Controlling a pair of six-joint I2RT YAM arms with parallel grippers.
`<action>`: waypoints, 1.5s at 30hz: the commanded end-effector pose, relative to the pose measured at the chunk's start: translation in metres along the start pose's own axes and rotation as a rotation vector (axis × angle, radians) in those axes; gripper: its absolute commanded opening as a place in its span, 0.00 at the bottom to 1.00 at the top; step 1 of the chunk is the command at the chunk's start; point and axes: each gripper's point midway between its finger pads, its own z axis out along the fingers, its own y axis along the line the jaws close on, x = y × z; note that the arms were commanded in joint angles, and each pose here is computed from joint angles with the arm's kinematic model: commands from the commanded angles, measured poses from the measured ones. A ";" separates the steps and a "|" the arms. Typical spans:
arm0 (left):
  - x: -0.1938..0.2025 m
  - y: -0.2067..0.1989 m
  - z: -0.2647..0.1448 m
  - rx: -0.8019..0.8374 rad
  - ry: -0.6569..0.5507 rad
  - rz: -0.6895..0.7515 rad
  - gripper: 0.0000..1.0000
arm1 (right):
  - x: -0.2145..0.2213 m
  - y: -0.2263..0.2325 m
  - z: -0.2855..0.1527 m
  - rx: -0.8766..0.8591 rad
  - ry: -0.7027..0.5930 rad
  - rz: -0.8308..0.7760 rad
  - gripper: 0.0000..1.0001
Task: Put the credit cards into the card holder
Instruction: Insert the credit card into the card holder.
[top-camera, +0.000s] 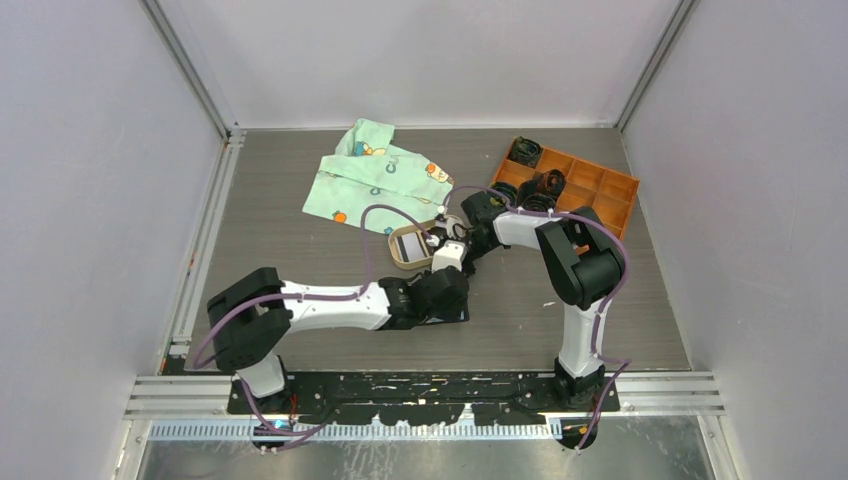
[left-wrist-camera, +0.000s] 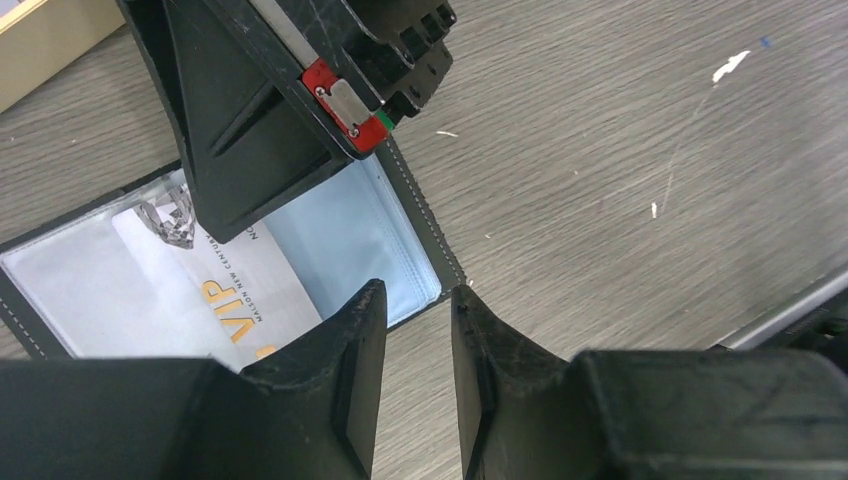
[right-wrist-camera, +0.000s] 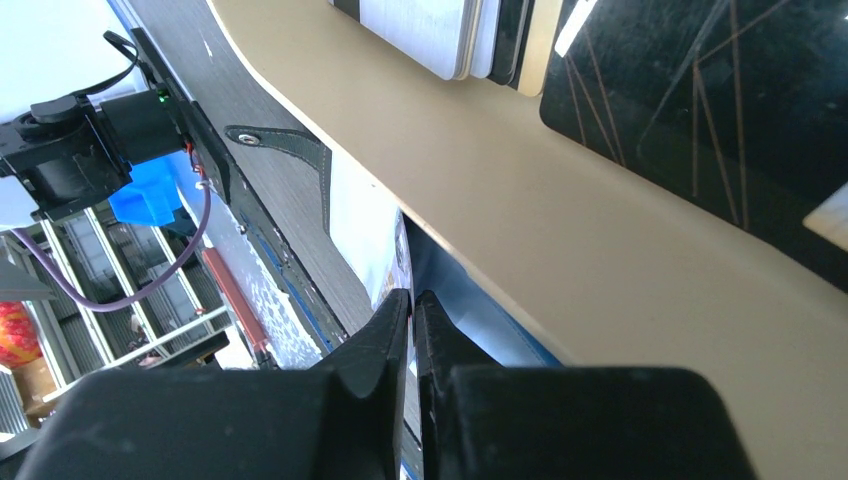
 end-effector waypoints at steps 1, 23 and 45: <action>-0.012 0.004 0.001 -0.085 -0.035 0.006 0.31 | -0.003 -0.015 0.006 0.063 0.000 0.003 0.11; 0.000 0.020 0.022 -0.254 0.040 0.057 0.31 | -0.003 -0.014 0.005 0.064 -0.002 0.000 0.12; -0.001 0.047 0.012 -0.341 0.000 0.022 0.45 | -0.007 -0.008 -0.001 0.067 -0.011 -0.037 0.33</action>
